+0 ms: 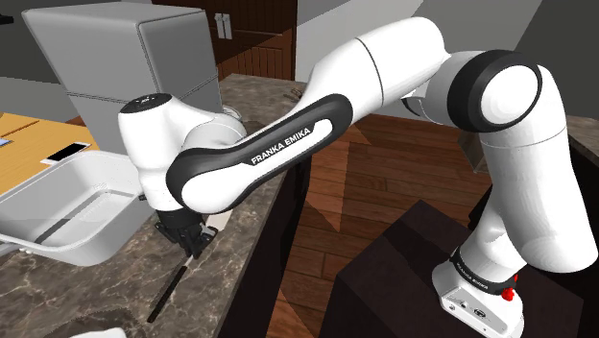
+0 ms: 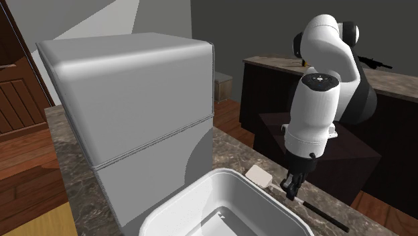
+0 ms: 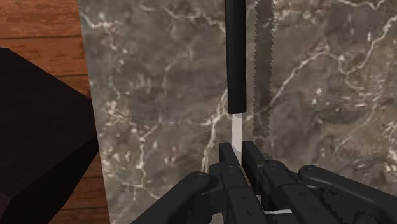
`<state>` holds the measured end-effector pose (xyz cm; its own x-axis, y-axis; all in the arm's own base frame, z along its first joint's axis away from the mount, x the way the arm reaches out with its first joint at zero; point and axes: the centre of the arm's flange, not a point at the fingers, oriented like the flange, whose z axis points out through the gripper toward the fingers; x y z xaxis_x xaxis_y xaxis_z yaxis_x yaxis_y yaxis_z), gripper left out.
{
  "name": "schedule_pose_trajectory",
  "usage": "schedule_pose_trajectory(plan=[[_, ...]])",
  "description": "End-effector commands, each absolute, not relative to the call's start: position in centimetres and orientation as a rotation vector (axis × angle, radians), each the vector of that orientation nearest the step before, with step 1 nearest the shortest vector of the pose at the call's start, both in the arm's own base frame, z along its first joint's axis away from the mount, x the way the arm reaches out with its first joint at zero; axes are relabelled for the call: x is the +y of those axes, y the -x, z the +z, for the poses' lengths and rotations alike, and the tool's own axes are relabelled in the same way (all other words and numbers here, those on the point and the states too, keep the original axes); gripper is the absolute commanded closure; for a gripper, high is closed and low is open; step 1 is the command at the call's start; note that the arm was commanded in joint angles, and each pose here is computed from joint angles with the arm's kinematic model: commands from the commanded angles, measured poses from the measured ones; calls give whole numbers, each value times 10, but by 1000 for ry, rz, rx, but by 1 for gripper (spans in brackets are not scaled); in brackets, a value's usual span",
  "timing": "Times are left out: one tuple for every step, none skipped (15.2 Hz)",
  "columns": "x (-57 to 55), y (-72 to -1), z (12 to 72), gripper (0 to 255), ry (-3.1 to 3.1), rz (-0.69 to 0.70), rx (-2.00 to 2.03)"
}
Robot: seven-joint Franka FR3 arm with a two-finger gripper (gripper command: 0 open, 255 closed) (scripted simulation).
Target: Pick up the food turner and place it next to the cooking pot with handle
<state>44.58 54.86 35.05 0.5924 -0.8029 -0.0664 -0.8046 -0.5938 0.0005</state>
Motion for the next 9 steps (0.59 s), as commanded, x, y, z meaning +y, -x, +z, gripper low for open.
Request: schedule_pose_trajectory(plan=[[549, -446, 351, 0, 2777, 93, 1402], [549, -446, 351, 0, 2777, 93, 1402], [549, -446, 351, 0, 2777, 93, 1402], [549, -446, 351, 0, 2777, 93, 1402], [549, -446, 351, 0, 2777, 93, 1402], [549, -446, 351, 0, 2777, 93, 1402], [548, -446, 364, 0, 2777, 93, 1402], [547, -447, 377, 0, 2777, 93, 1402], [547, -447, 390, 0, 2777, 93, 1402]])
